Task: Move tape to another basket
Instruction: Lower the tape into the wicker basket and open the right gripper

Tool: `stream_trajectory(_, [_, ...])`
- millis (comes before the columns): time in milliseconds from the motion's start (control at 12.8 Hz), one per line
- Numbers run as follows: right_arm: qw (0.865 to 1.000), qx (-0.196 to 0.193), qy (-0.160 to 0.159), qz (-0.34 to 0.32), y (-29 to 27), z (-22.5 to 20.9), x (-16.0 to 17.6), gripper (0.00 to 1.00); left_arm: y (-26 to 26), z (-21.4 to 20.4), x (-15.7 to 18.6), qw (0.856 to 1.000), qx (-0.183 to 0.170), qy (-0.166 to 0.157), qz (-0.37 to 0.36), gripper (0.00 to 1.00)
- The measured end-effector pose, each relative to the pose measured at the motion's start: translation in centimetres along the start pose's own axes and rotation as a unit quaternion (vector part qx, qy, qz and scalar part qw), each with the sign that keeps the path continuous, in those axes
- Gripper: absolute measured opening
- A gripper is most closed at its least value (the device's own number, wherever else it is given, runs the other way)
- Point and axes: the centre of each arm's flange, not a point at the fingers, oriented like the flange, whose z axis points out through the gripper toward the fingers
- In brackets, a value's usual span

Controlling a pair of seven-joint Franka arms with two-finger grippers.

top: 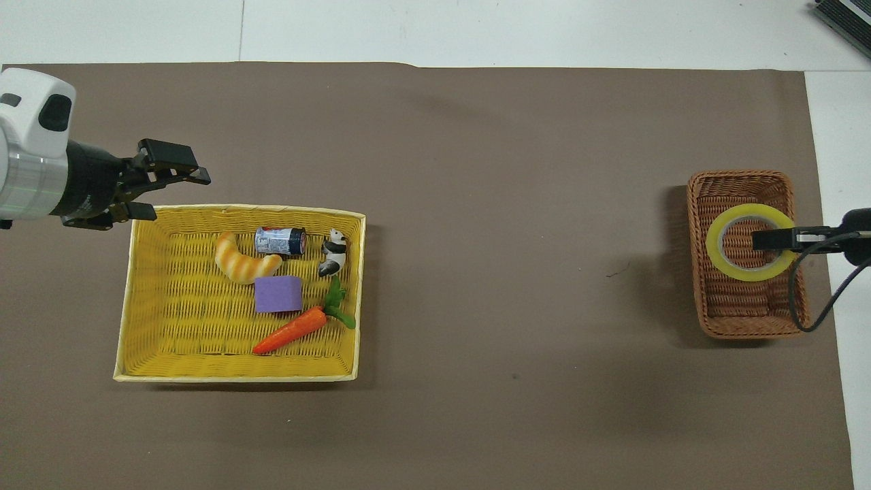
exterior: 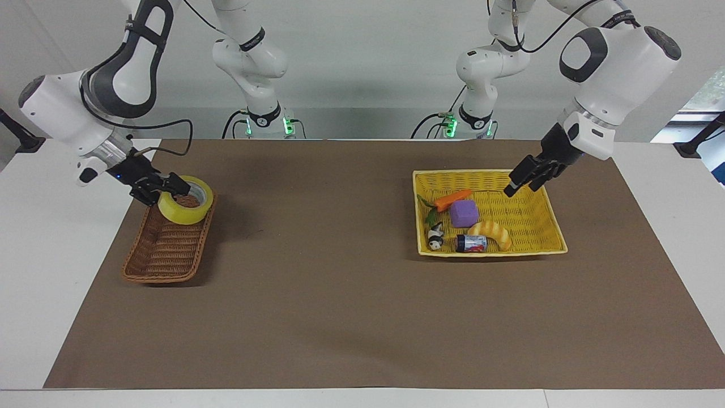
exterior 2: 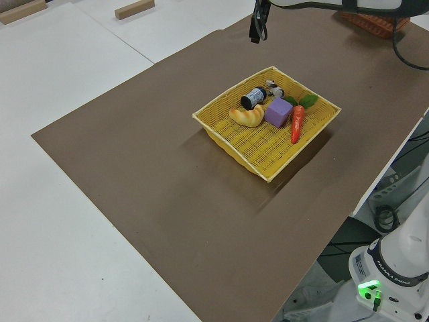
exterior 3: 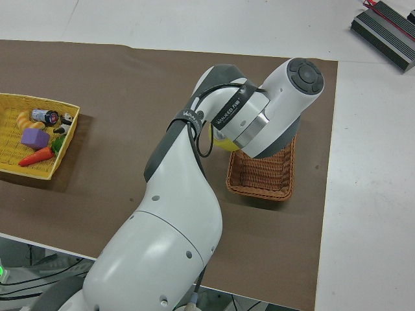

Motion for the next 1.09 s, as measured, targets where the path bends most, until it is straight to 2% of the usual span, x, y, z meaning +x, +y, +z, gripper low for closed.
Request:
stream_trajectory(156, [1.0,-0.004,0.002,0.022,2.6,1.3,0.1,0.0,-0.5,-0.9,0.3,0.998,0.046,0.027,0.02,1.0])
stream_trajectory(234, [0.999,-0.002,0.001,0.034,4.0,2.1,0.1,0.0,-0.6,-1.4,0.3,0.998,0.059,0.029,0.025,1.0])
stream_trajectory(780, [0.999,0.0,0.006,0.036,8.7,6.6,0.5,0.0,-1.0,-2.4,-0.3,0.995,0.093,0.002,0.028,1.0])
stream_trajectory(937, [0.999,0.001,0.002,0.032,8.9,7.1,0.5,0.04,-0.8,-2.3,-0.6,0.995,0.096,-0.002,0.03,1.0])
stream_trajectory(1093, [1.0,0.002,0.001,0.028,8.6,7.3,0.6,0.25,-1.1,-2.4,-0.6,0.994,0.098,-0.008,0.053,1.0])
